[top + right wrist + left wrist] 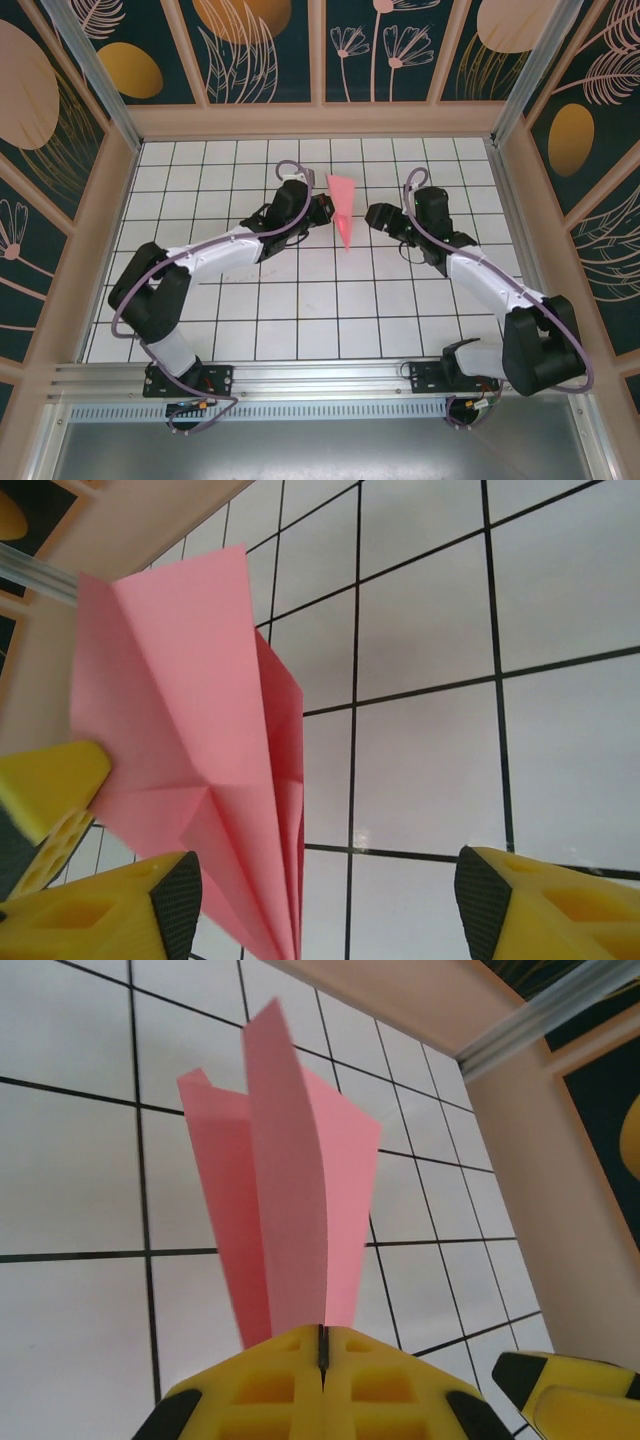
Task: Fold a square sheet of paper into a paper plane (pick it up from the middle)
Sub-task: Turn over a paper plane at the center of the table.
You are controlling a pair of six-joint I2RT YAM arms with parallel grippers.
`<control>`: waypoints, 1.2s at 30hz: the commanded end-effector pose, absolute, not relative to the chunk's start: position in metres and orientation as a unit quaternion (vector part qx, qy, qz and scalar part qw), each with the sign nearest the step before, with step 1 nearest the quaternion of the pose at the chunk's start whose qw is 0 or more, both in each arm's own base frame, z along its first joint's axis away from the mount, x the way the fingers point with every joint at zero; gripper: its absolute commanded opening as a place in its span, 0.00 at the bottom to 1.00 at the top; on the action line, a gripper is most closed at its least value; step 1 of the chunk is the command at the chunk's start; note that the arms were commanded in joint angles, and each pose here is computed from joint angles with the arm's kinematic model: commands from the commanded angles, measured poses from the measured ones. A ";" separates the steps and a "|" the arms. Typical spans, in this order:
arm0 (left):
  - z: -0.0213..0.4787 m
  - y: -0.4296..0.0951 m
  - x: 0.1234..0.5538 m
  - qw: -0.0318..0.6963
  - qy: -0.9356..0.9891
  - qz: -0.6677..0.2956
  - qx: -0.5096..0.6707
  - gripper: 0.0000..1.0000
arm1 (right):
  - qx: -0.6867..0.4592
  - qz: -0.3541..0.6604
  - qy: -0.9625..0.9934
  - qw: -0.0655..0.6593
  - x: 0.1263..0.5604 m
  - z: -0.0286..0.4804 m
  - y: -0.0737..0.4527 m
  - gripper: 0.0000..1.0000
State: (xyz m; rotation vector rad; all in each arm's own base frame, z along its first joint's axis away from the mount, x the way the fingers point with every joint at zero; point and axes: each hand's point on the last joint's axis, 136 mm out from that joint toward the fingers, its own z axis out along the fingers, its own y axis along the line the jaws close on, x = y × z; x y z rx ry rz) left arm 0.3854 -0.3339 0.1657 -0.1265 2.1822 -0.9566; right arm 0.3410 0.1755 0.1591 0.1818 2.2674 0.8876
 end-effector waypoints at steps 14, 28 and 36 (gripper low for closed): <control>0.076 -0.322 0.365 0.274 0.860 -0.423 -0.078 0.00 | 0.041 0.294 0.918 0.261 0.324 0.104 0.224 0.43; 0.044 -0.298 0.355 0.259 0.882 -0.376 -0.114 0.00 | -0.009 0.285 0.933 0.219 0.326 0.075 0.269 0.35; 0.037 -0.296 0.353 0.248 0.888 -0.369 -0.118 0.00 | -0.019 0.258 0.944 0.207 0.327 0.061 0.271 0.36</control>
